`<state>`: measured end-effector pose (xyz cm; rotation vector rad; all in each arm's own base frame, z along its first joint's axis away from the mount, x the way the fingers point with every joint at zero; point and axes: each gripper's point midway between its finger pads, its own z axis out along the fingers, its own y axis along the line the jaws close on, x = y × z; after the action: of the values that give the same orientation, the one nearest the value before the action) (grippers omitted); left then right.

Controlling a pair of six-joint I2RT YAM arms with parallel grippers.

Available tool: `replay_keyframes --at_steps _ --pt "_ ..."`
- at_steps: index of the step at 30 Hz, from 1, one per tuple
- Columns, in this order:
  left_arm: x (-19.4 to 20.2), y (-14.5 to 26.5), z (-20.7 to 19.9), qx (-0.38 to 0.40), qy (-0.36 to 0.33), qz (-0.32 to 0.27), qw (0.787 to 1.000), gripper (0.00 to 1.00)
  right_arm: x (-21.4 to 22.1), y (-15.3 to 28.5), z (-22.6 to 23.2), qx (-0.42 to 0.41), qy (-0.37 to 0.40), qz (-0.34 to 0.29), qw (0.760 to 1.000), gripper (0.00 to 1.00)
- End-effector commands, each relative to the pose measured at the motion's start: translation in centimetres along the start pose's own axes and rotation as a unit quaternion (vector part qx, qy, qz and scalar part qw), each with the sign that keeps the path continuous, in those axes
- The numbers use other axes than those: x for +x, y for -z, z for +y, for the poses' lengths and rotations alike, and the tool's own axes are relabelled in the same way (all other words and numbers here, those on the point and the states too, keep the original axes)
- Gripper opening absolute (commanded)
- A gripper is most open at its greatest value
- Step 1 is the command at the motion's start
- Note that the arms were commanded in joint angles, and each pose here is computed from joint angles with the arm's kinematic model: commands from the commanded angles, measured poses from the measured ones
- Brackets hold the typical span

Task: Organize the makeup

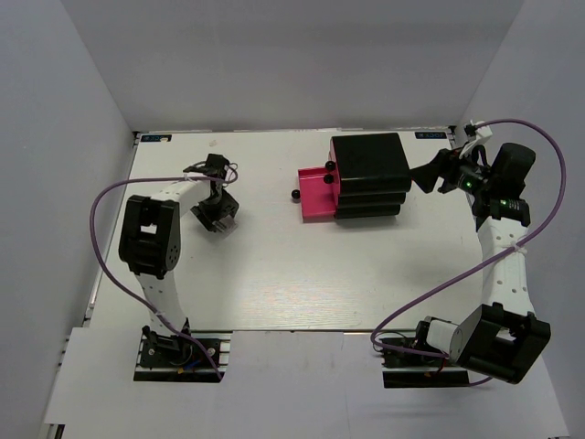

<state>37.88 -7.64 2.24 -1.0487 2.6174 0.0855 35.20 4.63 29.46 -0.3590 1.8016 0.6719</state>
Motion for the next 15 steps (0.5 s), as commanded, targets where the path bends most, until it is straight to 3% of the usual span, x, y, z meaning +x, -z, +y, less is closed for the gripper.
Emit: replay_keyframes --at_steps 1,2,4,5,7,8,11,15 --pt "-1.5 5.4 -5.4 0.160 -0.095 -0.041 0.982 0.23 -1.0 0.1 0.8 -0.015 0.025 -0.019 0.999 0.73" --pt "-0.6 8.4 -9.0 0.259 -0.129 -0.038 0.956 0.18 -1.0 0.0 0.9 -0.017 0.013 -0.018 1.000 0.70" --pt "0.6 11.4 -11.8 0.353 -0.194 -0.039 0.914 0.13 -0.9 -0.1 0.9 -0.020 0.010 -0.017 1.000 0.66" --pt "2.2 13.4 -13.8 0.414 -0.220 -0.019 0.883 0.11 -0.9 -0.2 0.7 -0.018 0.009 -0.016 1.000 0.66" --pt "3.6 14.8 -15.7 0.449 -0.259 -0.004 0.855 0.09 -0.7 -0.1 0.6 -0.016 0.006 -0.015 1.000 0.64" --pt "5.0 15.6 -17.6 0.480 -0.284 0.018 0.830 0.08 -0.7 -0.1 0.5 -0.014 0.008 -0.015 1.000 0.64" --pt "6.0 16.8 -20.1 0.499 -0.304 0.026 0.811 0.07 -0.7 -0.1 0.5 -0.011 0.007 -0.014 1.000 0.64" --pt "8.2 16.4 -22.6 0.502 -0.319 0.034 0.803 0.09 -0.5 -0.2 0.3 -0.010 0.005 -0.013 1.000 0.64"
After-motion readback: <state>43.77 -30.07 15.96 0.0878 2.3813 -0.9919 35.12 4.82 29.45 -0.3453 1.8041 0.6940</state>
